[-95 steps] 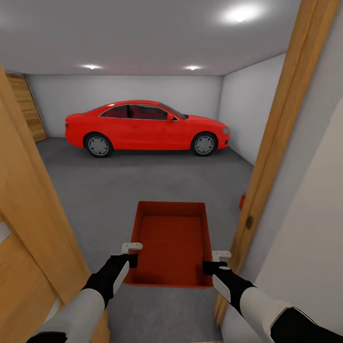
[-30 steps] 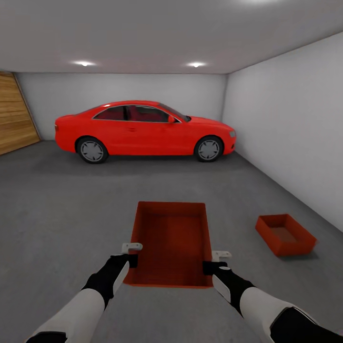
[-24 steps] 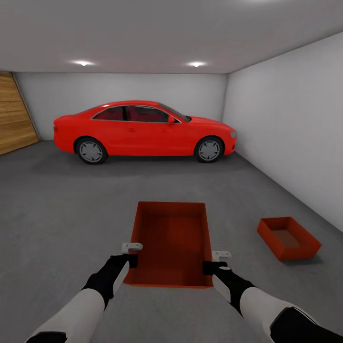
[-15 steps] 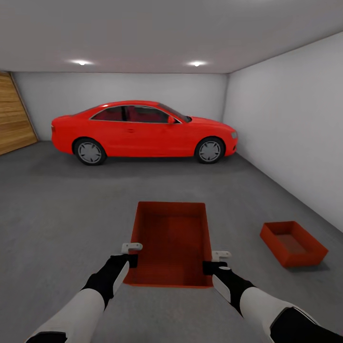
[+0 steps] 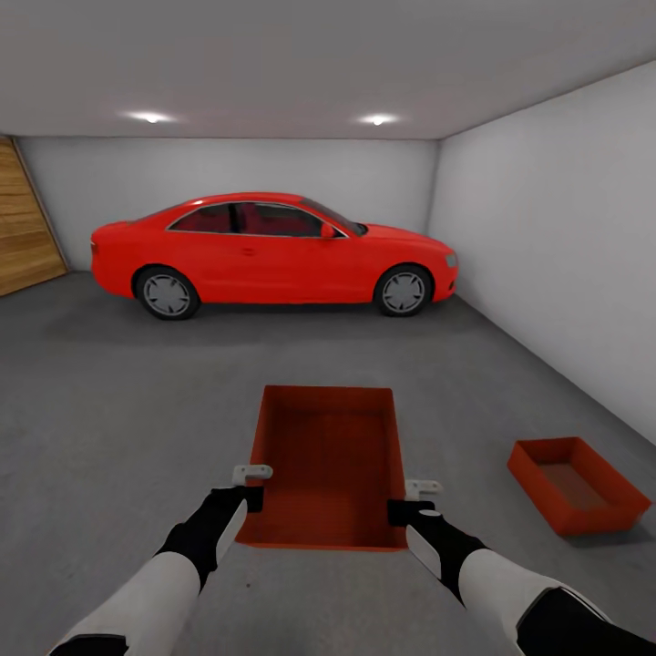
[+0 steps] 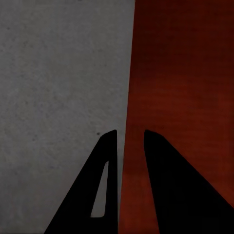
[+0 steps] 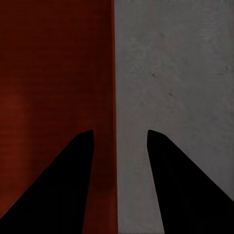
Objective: Move the two storage containers from the living room to the garage. In the garage, place one container on the floor and stack the other container on top of it (either order is fine).
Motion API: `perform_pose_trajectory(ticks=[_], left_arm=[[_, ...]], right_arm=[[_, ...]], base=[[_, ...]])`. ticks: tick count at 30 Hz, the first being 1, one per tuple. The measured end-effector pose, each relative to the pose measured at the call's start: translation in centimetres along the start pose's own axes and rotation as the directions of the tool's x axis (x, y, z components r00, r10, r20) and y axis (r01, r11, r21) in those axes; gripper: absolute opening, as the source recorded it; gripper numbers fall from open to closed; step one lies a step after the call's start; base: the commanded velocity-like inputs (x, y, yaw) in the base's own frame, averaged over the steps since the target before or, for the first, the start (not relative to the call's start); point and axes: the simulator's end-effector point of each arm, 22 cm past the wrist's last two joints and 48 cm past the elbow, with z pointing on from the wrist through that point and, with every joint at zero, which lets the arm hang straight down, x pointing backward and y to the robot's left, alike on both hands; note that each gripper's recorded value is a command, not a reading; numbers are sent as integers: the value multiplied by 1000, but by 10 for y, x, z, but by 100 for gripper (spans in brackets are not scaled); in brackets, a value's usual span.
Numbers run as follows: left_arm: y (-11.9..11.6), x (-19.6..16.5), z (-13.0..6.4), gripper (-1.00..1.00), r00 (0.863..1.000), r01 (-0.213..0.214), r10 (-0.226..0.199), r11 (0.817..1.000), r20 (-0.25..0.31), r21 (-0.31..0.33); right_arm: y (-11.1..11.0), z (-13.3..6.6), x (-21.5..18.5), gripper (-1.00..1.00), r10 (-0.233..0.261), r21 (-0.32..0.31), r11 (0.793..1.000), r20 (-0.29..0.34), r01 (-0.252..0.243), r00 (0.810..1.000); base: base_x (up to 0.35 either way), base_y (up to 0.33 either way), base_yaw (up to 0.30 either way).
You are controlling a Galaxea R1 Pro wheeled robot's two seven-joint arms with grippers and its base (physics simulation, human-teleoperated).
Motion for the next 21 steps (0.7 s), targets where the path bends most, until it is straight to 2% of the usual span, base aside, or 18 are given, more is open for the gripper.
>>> perform_pose_trajectory(ticks=[21], left_arm=[[0,0,0,-100,1000,-1,1,1000,0,0]], right_arm=[[0,0,0,-100,0,0,1000,0,0,1000]], base=[[322,0,0]])
